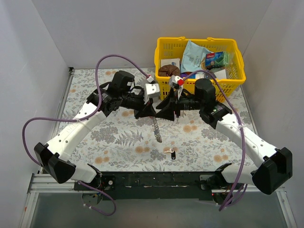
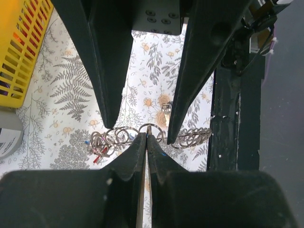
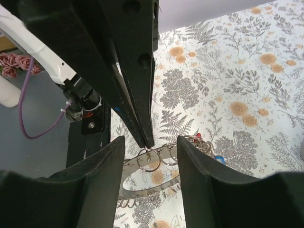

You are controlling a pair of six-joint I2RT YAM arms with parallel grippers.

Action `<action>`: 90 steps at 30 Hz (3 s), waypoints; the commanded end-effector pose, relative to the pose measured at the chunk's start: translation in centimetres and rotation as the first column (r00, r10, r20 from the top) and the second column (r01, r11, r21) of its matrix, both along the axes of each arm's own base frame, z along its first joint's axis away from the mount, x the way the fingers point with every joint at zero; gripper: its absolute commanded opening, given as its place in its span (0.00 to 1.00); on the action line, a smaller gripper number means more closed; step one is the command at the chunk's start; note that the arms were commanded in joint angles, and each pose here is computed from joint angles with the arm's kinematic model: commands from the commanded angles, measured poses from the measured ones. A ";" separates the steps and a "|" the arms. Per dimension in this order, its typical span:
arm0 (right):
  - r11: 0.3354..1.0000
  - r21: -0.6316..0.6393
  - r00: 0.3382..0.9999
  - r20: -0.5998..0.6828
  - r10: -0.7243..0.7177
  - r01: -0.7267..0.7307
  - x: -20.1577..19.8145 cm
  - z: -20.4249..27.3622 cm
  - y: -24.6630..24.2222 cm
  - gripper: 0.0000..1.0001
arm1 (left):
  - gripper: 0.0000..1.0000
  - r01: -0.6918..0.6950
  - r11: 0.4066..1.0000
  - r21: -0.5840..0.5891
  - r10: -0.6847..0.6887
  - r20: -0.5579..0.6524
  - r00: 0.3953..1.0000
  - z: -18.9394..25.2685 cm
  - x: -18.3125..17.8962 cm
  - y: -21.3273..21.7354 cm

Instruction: Put the keys on the keyring

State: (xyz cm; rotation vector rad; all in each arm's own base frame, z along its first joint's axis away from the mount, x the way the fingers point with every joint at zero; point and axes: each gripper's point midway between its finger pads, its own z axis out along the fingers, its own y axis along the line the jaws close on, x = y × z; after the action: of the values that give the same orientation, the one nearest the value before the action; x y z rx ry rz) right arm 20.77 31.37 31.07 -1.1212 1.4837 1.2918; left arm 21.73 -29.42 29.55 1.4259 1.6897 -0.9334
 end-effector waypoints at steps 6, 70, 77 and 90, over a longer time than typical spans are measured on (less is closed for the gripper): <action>0.999 -0.036 0.998 0.049 0.025 -0.023 -0.4 -0.2 0.3 0.53 | 0.00 0.007 1.000 0.006 -0.008 0.083 0.997 2.6 -0.3 0.2; 0.950 0.310 0.994 0.090 -0.055 0.024 -2.1 7.0 -0.5 0.01 | 0.30 0.014 0.821 -0.571 -0.054 -0.053 0.997 6.6 -1.4 0.2; 0.954 0.299 0.994 0.090 -0.055 0.026 -2.1 6.6 -0.6 0.01 | 0.19 0.013 0.819 -0.574 -0.044 -0.040 0.998 6.9 -1.3 0.1; 0.960 0.280 0.994 0.095 -0.054 0.025 -2.1 6.2 -0.6 0.01 | 0.00 -0.026 0.834 -0.551 0.029 -0.003 1.000 7.8 0.0 0.3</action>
State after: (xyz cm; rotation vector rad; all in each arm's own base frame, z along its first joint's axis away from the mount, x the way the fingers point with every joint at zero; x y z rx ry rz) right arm 19.29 31.02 34.65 -0.9267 1.3146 1.3760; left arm 21.05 -29.25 34.87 0.9952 1.3266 -1.3688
